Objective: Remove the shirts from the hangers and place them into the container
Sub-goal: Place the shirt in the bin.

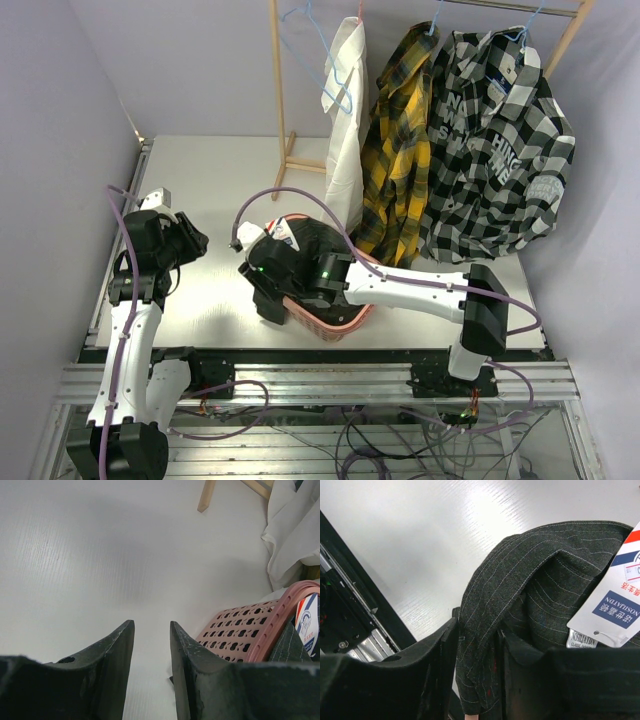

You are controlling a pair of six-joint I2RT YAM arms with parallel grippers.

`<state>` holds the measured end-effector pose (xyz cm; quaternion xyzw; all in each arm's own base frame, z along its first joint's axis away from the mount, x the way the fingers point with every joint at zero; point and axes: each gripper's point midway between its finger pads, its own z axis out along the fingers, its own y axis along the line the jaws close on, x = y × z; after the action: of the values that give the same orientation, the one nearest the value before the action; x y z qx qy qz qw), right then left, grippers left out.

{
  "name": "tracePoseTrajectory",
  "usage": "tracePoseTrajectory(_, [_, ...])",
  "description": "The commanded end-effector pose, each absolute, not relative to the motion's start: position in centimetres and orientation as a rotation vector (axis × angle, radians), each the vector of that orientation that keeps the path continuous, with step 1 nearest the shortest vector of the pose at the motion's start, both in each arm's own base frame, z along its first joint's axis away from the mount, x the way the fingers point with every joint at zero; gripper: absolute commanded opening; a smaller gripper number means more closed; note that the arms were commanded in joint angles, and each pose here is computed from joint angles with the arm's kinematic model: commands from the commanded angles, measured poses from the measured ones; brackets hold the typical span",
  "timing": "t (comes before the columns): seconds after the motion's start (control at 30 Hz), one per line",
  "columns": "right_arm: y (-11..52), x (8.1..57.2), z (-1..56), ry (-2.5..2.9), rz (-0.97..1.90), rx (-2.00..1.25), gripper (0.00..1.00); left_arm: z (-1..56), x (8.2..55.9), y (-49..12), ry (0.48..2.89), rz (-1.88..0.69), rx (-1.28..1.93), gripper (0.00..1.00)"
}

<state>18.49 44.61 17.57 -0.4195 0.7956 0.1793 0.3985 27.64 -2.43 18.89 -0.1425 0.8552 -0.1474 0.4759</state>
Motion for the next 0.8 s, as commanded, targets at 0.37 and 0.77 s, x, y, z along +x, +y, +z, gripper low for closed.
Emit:
tracePoseTrajectory(0.37, [44.7,18.5,19.5,1.987,0.564,-1.031,0.15,19.3,27.7,-2.9,2.074,-0.377,-0.313,0.46])
tracePoseTrajectory(0.77, [43.8,20.1,21.2,1.975,0.558,-0.914,0.0,19.2,27.7,-2.9,2.079,-0.378,-0.313,0.46])
